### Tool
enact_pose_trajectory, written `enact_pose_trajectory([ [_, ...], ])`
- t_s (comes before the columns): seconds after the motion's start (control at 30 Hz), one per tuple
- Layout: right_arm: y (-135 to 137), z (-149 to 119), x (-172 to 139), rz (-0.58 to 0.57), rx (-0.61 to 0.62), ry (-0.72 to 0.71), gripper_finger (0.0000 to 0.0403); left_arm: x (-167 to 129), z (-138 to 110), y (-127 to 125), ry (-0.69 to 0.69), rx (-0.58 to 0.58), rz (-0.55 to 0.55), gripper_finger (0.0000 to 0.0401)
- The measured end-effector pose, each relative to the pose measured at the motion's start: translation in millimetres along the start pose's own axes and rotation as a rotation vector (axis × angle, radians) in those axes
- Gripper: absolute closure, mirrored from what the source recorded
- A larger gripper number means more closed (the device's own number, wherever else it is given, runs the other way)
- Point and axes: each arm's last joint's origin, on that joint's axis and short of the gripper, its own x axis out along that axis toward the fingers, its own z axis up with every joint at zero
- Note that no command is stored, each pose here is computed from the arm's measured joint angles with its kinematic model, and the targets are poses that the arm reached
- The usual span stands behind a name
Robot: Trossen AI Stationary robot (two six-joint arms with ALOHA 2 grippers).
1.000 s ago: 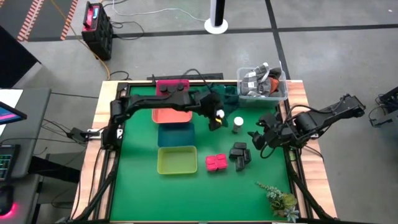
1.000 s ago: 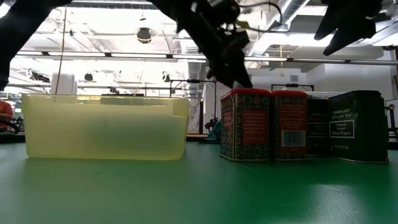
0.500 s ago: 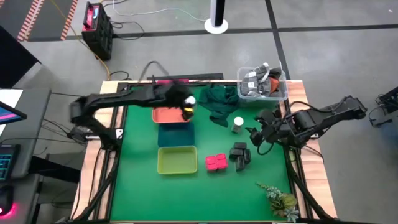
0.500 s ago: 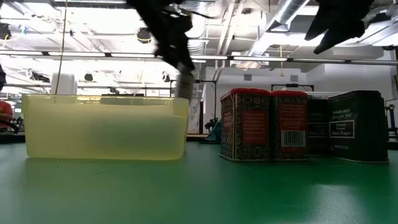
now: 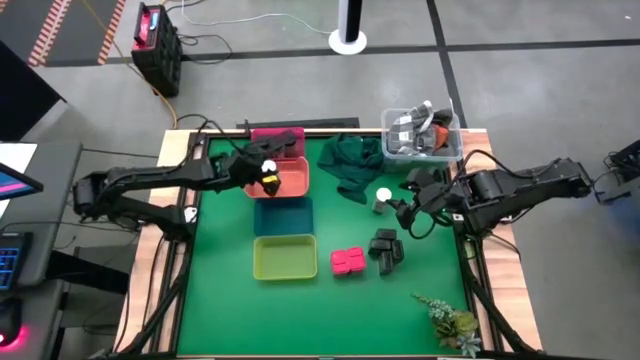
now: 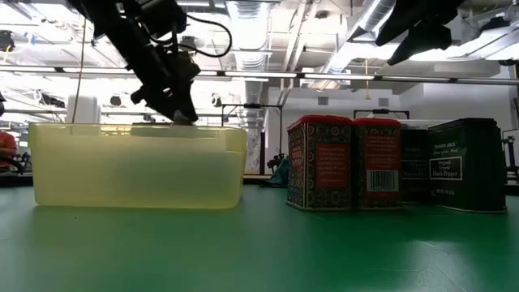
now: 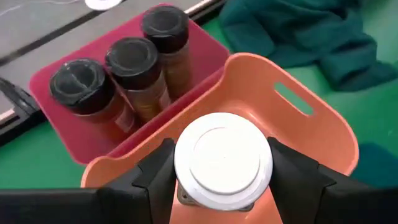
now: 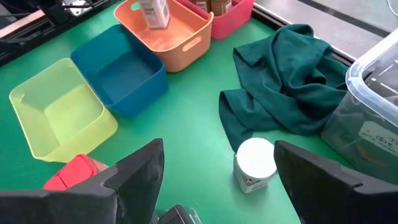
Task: Sort spices by type
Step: Put the left white spice bottle into the orange bin, then put the white spice bottle into the orange bin
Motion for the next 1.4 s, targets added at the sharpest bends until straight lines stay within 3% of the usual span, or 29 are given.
enact_pose_trajectory([
  [0.23, -0.1, -0.1, 0.2, 0.006, 0.023, 0.008, 0.0076, 18.4, -11.5, 11.3, 0.08, -0.068, 0.057, 0.0192],
  [0.47, -0.1, -0.1, 0.2, 0.006, 0.024, 0.008, 0.0076, 17.3, -9.3, 13.3, 0.104, -0.091, 0.047, 0.0077],
  [0.6, -0.1, -0.1, 0.2, 0.006, 0.024, 0.008, 0.0076, 2.8, 14.1, 10.8, 0.014, -0.076, 0.017, 0.0064],
  [0.8, -0.1, -0.1, 0.2, 0.006, 0.023, 0.008, 0.0076, -13.4, 53.3, -2.0, -0.114, 0.003, -0.015, 0.0074],
  [0.93, 0.4, -0.4, 0.3, 0.015, 0.023, 0.016, 0.0076, 2.3, 65.6, -30.6, -0.076, 0.063, -0.099, 0.0079],
  [1.17, 2.0, -7.5, -2.1, 0.053, 0.064, 0.099, 0.0076, 53.5, 72.3, -115.2, 0.006, 0.205, -0.288, 0.0079],
  [1.4, 1.0, -33.0, -16.0, 0.007, 0.06, 0.268, 0.0076, 74.9, 90.2, -191.2, -0.058, 0.372, -0.462, 0.0079],
])
